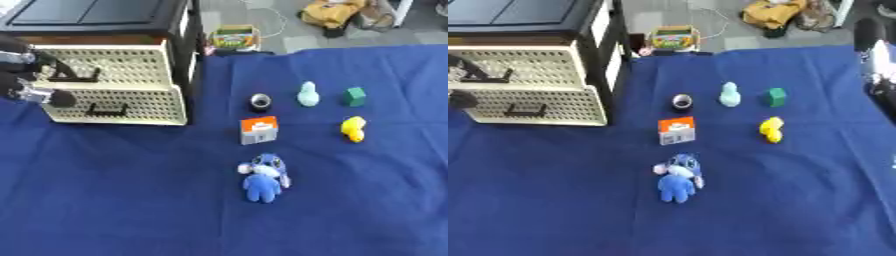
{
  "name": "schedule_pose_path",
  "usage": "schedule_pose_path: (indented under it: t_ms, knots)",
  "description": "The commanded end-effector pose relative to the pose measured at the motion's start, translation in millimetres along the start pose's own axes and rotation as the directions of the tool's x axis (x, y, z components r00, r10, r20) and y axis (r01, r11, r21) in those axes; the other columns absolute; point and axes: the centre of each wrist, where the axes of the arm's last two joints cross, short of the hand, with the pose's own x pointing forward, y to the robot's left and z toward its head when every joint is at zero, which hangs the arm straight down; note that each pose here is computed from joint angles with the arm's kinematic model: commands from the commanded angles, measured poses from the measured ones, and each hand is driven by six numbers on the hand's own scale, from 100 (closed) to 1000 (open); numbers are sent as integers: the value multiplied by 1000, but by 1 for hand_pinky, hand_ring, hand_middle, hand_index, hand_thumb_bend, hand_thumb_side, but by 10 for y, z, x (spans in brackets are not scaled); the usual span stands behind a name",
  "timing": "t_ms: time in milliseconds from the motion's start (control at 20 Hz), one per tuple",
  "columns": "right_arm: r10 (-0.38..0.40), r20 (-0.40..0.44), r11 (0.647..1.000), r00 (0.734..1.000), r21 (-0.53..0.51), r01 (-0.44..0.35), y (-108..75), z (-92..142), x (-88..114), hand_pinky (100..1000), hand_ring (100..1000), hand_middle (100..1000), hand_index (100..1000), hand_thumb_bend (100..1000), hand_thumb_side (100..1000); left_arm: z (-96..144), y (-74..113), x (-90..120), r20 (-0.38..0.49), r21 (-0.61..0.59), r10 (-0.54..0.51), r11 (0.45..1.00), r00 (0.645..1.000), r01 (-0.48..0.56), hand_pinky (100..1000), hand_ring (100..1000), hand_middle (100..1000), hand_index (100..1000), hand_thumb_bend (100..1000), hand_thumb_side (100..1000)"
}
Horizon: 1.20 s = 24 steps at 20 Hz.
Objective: Pick up objects from table and place into drawer.
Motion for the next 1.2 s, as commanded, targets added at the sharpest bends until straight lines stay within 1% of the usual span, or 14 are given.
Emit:
schedule_pose_path:
  t_ms: [50,350,950,1200]
  knots:
    - [1,30,1000,1000,-12,-1,-45,-56,54,619,579,452,732,448,775,137,149,-17,-29,46,-12,999,1000,13,100,100,100,935,576,1000]
    - [-1,29,1000,1000,-11,1,-41,-52,54,620,579,452,732,448,773,96,138,0,-33,36,-15,999,999,16,100,100,100,927,577,1000]
    - [1,19,1000,1000,-18,-1,-46,-42,44,620,581,451,732,448,770,-12,120,81,1,14,-46,999,999,46,100,100,100,913,581,1000]
    - [0,20,1000,1000,-19,0,-47,-43,44,620,581,451,732,448,769,-84,74,51,-24,-16,-62,998,998,61,100,100,100,909,609,1000]
